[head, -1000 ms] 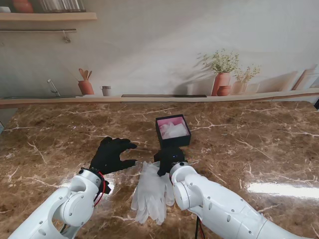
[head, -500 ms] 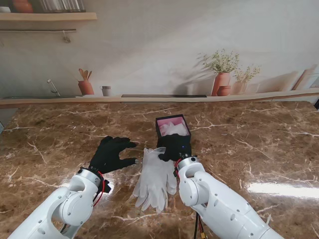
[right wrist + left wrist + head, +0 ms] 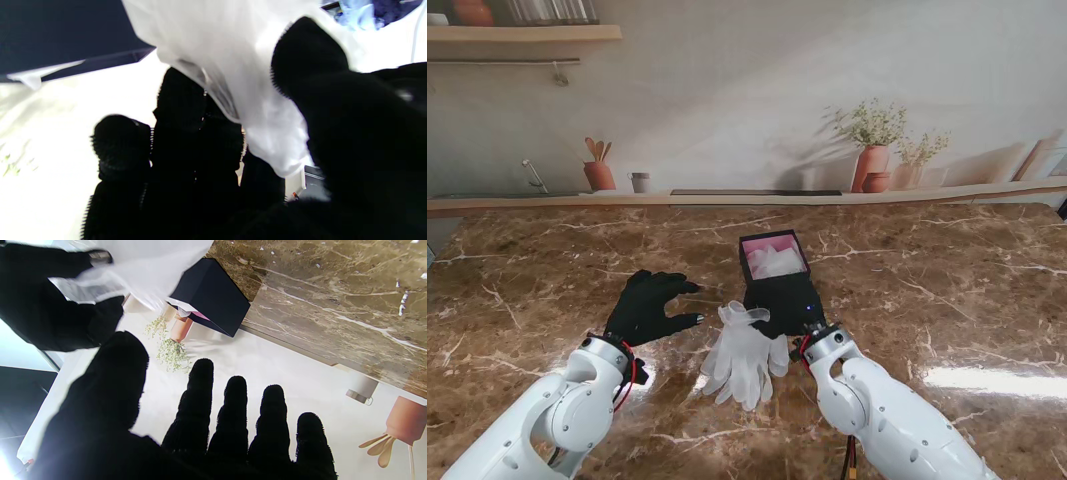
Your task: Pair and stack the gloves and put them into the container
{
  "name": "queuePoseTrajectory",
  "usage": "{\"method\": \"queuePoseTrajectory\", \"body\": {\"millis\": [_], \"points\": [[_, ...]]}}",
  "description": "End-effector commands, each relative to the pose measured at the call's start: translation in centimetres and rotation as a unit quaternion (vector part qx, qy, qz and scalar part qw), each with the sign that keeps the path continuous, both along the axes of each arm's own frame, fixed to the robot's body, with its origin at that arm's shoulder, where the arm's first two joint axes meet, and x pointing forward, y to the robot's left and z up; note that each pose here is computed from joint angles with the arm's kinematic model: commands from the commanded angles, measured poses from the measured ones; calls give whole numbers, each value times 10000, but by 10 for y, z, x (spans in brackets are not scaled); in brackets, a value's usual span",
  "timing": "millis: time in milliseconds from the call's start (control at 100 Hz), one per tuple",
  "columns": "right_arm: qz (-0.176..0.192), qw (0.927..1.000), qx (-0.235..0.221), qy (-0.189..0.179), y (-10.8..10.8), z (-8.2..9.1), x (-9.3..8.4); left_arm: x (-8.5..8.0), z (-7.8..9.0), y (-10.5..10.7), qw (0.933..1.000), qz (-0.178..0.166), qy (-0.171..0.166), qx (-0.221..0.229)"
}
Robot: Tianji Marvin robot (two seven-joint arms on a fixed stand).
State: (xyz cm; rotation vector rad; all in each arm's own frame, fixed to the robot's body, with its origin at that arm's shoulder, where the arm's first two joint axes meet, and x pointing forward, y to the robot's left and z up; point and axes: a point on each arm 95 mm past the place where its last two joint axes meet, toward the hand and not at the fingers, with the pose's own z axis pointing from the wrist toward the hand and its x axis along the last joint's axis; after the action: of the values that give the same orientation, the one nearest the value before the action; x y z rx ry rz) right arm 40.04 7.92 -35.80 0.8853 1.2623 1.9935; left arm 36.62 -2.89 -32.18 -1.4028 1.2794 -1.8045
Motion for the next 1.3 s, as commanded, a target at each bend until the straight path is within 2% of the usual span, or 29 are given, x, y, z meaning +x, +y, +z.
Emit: {"method": "queuePoseTrajectory", "body": {"millis": [0, 140, 380, 500, 640, 750, 870, 970, 1100, 1190, 1290], "points": [[-54, 9995, -162, 283, -7, -20, -16, -2, -1, -1, 10000, -21, 2, 8], [163, 9993, -24, 331, -5, -23, -33, -2, -1, -2, 10000, -35, -4, -7], [625, 9968, -63, 505, 6, -34, -53, -3, -1, -5, 10000, -71, -1, -24], [856, 9933, -320, 705, 10, -46, -56, -3, -1, -6, 9999, -98, 5, -26], [923, 9884, -655, 1017, 8, -60, -54, -3, -1, -7, 9999, -117, -10, -12], [995, 9827, -800, 1339, 6, -63, -54, -2, 0, -7, 9999, -122, 5, 3], [1206, 9761, -887, 1574, 1, -51, -58, -3, 0, -6, 9999, -112, 14, 15], [1329, 9753, -860, 1543, -2, -32, -64, -3, 0, -6, 9999, -108, 11, 20], [1397, 9806, -574, 1248, -2, -4, -69, -3, 1, -5, 9999, -108, 3, 20], [1372, 9851, -362, 971, -1, 13, -66, -3, 1, -4, 9999, -102, -28, 8], [1340, 9871, -584, 659, -1, 28, -55, -4, 3, -4, 9999, -105, -80, -20]]}}
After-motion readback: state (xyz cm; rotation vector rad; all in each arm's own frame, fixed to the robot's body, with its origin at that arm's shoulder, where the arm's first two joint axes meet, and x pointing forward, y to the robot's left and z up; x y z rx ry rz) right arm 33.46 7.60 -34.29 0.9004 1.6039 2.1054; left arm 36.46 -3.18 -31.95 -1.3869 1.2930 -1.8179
